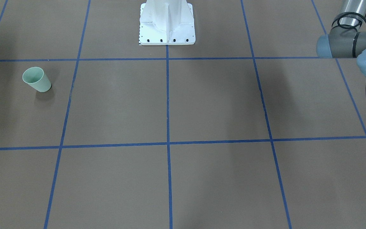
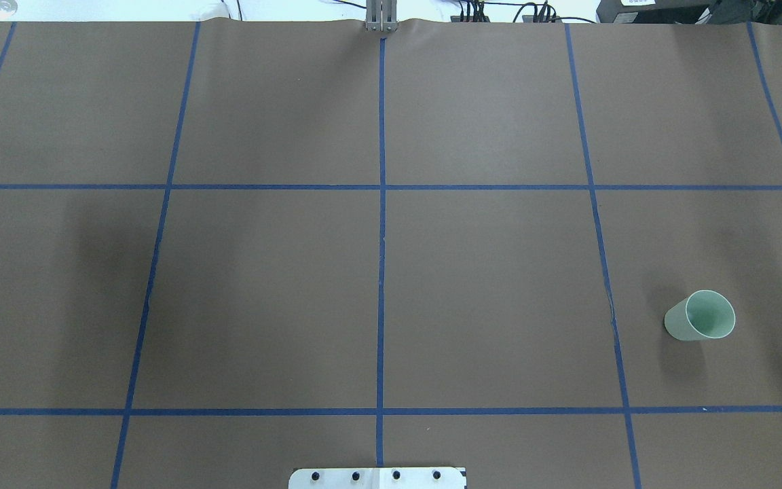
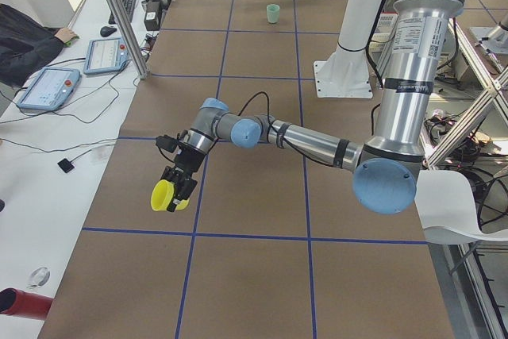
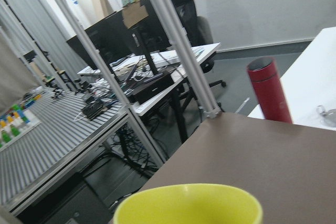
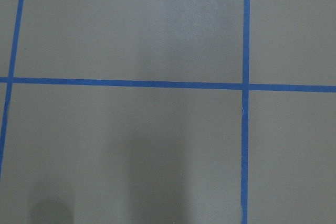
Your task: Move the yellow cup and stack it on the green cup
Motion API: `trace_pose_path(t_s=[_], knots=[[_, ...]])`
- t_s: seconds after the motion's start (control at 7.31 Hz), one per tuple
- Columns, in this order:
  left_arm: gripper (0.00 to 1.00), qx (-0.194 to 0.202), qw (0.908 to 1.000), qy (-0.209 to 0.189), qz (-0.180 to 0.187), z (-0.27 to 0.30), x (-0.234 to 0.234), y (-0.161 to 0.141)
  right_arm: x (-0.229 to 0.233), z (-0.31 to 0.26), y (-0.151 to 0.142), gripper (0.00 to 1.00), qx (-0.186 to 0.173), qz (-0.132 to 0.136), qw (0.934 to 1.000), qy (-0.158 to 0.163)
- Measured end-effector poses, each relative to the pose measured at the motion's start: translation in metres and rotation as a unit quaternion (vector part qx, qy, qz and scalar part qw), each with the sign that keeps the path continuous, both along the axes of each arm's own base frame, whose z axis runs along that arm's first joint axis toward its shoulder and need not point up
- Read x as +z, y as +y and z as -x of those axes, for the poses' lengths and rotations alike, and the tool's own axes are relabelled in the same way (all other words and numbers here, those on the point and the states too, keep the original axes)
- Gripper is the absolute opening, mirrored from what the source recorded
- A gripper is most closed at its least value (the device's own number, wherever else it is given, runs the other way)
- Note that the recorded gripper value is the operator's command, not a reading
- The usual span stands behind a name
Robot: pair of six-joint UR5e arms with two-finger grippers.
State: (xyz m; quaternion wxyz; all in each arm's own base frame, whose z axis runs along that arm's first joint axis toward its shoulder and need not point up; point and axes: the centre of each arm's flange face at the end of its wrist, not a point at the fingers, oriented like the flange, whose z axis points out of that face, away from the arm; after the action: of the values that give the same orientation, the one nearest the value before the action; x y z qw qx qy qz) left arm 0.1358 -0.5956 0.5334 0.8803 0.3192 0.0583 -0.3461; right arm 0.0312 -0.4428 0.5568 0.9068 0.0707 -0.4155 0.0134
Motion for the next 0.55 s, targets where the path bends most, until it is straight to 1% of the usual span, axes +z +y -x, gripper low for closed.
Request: trace_pose_path(t_s=[0.14, 0.27, 0.41, 0.55], knots=[[0.0, 0.03, 0.9986, 0.037, -0.024, -0.014, -0.009, -0.005, 0.0, 0.0, 0.0, 1.0, 0.0, 0.001, 1.0, -0.001], [0.0, 0.053, 0.9957, 0.059, -0.047, -0.031, -0.028, -0.016, 0.001, 0.0, 0.0, 1.0, 0.0, 0.003, 1.0, -0.002], [0.0, 0.073, 0.9909, 0.081, -0.079, -0.054, -0.057, -0.027, 0.003, 0.0, 0.001, 1.0, -0.001, 0.005, 1.0, -0.002], [0.0, 0.1, 0.983, 0.105, -0.112, -0.081, -0.087, -0.03, 0.002, 0.001, -0.001, 1.0, -0.001, 0.005, 1.0, -0.002]])
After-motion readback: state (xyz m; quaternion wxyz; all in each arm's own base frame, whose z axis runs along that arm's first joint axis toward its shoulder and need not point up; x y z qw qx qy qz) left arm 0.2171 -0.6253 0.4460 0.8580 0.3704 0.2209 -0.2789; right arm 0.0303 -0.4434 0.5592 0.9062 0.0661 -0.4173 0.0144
